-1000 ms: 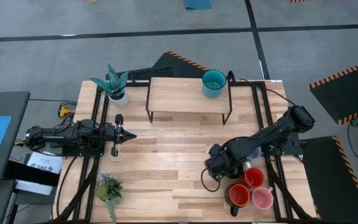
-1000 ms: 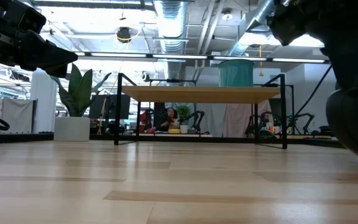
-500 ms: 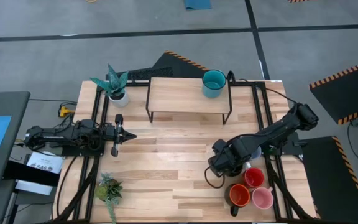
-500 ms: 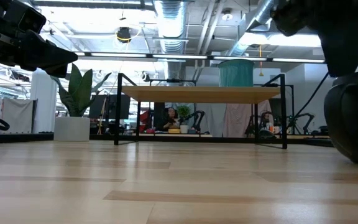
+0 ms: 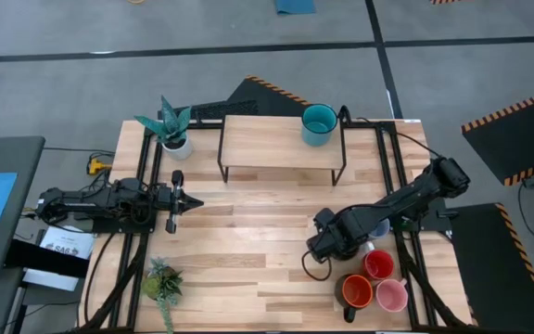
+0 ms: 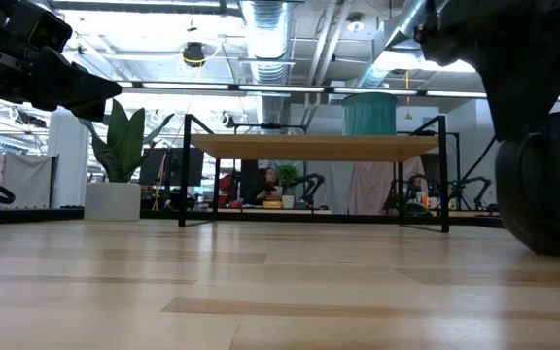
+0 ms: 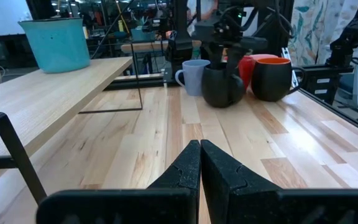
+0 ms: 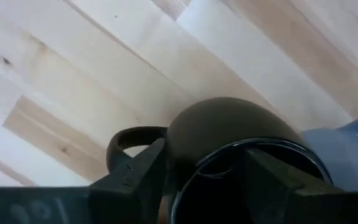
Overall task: Place coffee mugs
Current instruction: Put the black mug on the shelf
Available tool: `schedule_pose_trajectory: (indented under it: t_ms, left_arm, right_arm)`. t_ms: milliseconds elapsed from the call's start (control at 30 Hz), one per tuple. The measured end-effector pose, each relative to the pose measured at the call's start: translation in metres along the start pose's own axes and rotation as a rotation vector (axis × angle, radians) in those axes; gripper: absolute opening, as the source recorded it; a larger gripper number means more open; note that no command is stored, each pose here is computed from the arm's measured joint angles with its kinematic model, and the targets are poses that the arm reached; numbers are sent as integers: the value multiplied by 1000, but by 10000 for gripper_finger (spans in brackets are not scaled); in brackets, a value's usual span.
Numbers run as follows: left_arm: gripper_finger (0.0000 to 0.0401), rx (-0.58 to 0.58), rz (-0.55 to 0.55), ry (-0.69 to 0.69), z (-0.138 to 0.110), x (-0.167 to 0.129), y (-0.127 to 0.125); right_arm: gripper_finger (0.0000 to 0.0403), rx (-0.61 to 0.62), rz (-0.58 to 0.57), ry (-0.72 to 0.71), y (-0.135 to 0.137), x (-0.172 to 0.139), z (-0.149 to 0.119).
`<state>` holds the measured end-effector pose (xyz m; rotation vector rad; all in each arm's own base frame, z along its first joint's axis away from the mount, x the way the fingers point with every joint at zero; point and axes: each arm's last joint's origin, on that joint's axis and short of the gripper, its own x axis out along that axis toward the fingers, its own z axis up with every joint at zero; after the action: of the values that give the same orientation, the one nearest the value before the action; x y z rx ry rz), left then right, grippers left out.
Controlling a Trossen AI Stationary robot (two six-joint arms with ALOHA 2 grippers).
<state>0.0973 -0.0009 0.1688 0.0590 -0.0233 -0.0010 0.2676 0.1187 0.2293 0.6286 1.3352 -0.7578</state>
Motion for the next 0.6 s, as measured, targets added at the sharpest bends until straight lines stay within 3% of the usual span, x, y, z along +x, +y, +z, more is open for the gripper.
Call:
schedule_pose_trajectory:
  t_ms: [367,600]
  left_arm:
    - [0,0,0,1,0,0,0]
    - [0,0,0,0,0,0,0]
  right_arm:
    - [41,-18,3,-14,1,0,0]
    - [34,-101,34,0,3,-1,1]
